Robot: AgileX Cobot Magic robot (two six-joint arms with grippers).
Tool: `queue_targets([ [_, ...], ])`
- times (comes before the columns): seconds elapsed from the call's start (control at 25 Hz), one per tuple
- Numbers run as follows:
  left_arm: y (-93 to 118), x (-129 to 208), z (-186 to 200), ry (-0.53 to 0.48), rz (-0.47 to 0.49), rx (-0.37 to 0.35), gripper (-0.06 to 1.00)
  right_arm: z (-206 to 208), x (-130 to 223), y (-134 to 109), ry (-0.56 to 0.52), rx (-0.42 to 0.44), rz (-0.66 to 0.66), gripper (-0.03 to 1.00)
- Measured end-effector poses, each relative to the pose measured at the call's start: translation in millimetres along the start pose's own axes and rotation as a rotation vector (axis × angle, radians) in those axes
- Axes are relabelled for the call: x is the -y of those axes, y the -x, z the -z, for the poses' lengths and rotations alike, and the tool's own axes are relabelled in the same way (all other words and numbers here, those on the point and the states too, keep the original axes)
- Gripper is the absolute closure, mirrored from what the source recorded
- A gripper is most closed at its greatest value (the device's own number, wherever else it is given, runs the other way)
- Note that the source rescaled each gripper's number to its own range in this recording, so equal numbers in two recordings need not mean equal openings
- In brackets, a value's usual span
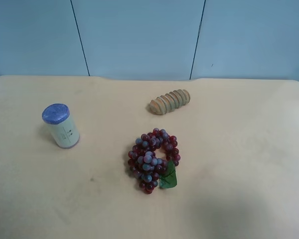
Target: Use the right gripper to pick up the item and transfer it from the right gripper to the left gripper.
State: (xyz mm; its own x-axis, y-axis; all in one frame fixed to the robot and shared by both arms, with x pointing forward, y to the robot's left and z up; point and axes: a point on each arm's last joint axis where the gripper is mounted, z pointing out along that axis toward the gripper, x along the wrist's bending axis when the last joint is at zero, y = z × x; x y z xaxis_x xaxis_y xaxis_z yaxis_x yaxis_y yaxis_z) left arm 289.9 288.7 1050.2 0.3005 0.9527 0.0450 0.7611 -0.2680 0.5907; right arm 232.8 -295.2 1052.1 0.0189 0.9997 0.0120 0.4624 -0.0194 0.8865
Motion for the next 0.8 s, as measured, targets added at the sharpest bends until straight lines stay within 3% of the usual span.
queue_targets([
  [0.56,1.1,2.2,2.5,0.150,0.009,0.002,0.17,0.0,0.0,0.0,0.000,0.000,0.000,-0.03],
  [0.8,-3.3,19.5,22.1,0.306,0.094,-0.077,0.17,0.0,0.0,0.0,0.000,0.000,0.000,-0.03],
])
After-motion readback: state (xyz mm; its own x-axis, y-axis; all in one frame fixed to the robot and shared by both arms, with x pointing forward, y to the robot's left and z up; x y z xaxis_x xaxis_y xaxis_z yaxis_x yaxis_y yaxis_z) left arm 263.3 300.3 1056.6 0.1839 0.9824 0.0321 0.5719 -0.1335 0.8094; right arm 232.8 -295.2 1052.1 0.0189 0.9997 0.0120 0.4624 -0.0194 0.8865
